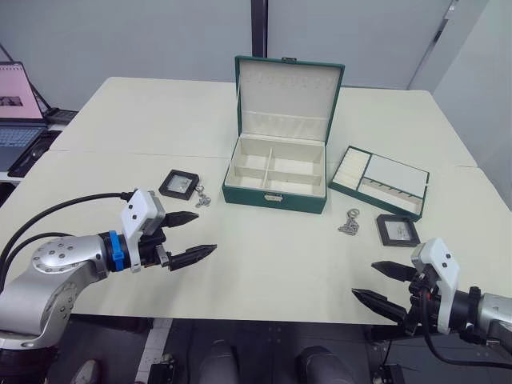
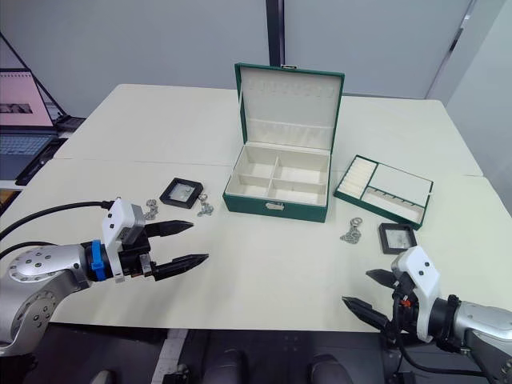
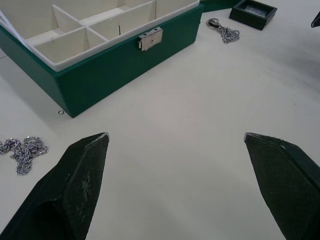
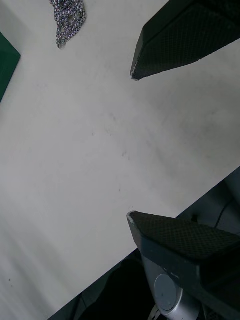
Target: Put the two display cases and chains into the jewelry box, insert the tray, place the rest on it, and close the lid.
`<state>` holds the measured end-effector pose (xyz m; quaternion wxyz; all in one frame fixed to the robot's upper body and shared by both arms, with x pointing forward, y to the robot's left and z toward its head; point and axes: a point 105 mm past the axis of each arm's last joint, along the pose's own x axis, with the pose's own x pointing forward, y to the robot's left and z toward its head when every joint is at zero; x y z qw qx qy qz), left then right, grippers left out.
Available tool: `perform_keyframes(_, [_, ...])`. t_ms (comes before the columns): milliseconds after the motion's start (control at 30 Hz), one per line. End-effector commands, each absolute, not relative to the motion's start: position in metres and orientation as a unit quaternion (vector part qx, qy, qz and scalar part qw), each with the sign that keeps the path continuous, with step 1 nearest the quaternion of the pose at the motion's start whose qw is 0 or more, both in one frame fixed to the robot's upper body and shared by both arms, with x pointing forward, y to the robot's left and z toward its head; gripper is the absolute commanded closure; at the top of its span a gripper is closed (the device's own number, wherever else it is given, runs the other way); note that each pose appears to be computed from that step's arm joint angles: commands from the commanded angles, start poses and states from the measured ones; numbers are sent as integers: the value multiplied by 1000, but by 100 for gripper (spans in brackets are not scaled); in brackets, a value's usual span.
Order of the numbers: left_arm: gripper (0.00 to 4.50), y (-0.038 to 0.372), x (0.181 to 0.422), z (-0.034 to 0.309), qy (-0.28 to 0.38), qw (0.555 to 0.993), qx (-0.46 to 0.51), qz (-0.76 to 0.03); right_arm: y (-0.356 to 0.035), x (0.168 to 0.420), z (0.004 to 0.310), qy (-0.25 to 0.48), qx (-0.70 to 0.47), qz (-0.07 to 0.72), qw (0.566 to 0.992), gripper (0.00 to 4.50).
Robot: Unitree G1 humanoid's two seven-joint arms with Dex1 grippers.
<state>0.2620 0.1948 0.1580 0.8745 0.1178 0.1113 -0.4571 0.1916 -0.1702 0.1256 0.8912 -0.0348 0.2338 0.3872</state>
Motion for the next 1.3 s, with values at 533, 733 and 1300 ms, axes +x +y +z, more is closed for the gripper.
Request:
perform_keyframes(533, [0, 195, 271, 172, 117, 875, 128, -452, -168, 196, 136, 220, -46, 390, 893, 5])
perform_keyframes(733, [0, 196, 271, 173, 120, 874, 119, -456, -169, 195, 134, 222, -44, 387, 894, 5])
perform_keyframes(1300, [282, 200, 341, 192, 150, 913, 148, -350, -176, 241, 163, 187, -81, 377, 903, 304])
